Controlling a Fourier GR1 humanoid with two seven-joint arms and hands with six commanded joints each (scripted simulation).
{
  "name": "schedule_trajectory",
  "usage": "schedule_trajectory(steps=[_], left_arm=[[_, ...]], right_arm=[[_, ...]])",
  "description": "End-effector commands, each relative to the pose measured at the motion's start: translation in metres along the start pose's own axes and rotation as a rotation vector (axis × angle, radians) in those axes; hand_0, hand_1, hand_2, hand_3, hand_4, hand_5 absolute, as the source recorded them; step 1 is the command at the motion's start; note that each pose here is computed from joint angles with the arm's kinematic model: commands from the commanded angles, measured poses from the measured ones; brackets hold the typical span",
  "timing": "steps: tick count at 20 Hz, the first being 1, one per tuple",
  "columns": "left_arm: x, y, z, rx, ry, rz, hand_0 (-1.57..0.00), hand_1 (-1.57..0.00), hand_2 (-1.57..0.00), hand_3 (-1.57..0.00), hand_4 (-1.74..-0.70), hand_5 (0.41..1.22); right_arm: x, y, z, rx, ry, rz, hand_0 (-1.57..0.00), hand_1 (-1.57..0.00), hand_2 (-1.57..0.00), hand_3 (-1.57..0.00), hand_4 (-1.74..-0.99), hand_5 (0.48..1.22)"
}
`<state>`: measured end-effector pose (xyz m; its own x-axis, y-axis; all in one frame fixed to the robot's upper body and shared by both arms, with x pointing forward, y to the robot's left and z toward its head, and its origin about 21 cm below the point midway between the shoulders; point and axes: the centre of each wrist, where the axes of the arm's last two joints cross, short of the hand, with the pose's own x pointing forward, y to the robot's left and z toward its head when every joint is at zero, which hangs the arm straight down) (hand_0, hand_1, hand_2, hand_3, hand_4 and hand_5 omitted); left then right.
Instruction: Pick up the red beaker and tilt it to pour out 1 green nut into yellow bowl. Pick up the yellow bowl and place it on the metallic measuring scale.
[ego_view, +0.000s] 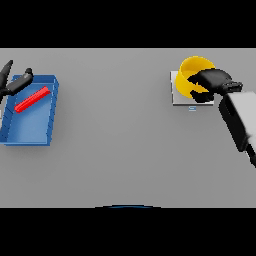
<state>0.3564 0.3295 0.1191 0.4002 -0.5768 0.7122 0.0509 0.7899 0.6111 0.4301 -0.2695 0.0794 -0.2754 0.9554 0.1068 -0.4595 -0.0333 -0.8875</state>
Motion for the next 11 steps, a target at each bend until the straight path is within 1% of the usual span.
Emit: schedule_trajectory(steps=[1, 2, 3, 4, 5, 6, 8, 9, 11], left_arm=[[0.0005, -0.0057, 0.0005, -0.009, -0.004, 0.008, 0.0, 0.0, 0.0, 0.0, -0.84, 0.764], [0.0004, -0.0029, 0.0001, -0.012, -0.007, 0.007, 0.0, 0.0, 0.0, 0.0, -0.84, 0.76], [-0.0003, -0.0018, -0.0003, -0.008, 0.006, -0.007, 0.0, 0.0, 0.0, 0.0, -0.83, 0.754], [-0.003, -0.0027, -0.0006, -0.009, 0.005, -0.007, 0.0, 0.0, 0.0, 0.0, -0.83, 0.749], [-0.0042, -0.0037, -0.002, -0.011, 0.003, -0.009, 0.0, 0.0, 0.0, 0.0, -0.83, 0.75], [-0.0008, -0.0043, -0.0015, -0.002, -0.004, -0.005, 0.0, 0.0, 0.0, 0.0, -0.83, 0.752], [-0.0019, -0.0024, 0.0006, -0.011, -0.009, -0.005, 0.0, 0.0, 0.0, 0.0, -0.84, 0.755], [-0.0013, -0.0005, -0.0001, -0.005, 0.006, -0.008, 0.0, 0.0, 0.0, 0.0, -0.83, 0.759], [-0.0016, 0.0028, 0.001, -0.006, -0.005, -0.004, 0.0, 0.0, 0.0, 0.0, -0.83, 0.76]], right_arm=[[0.001, -0.0012, -0.0009, 0.003, 0.006, -0.009, -0.61, -0.56, -0.47, -0.39, -1.496, 0.89], [0.0, -0.0046, -0.0007, 0.008, 0.005, -0.018, -0.48, -0.46, -0.38, -0.32, -1.485, 0.863], [-0.001, -0.0022, 0.0003, 0.014, 0.0, -0.011, -0.39, -0.38, -0.3, -0.26, -1.476, 0.847], [-0.0012, -0.0063, 0.0013, 0.013, 0.001, -0.006, -0.31, -0.3, -0.24, -0.21, -1.461, 0.833], [-0.0033, -0.0028, 0.0026, 0.022, -0.002, 0.005, -0.25, -0.24, -0.19, -0.16, -1.448, 0.824], [-0.0007, -0.0064, 0.0018, 0.027, 0.001, 0.02, -0.2, -0.19, -0.15, -0.13, -1.435, 0.817], [-0.0032, -0.0022, 0.0018, 0.047, 0.019, 0.032, -0.13, -0.12, -0.1, -0.08, -1.409, 0.804], [-0.0023, -0.0014, 0.002, 0.058, 0.019, 0.028, -0.1, -0.1, -0.08, -0.07, -1.401, 0.798], [-0.0035, -0.0044, 0.0044, 0.054, 0.021, 0.023, -0.06, -0.06, -0.05, -0.04, -1.39, 0.779]])
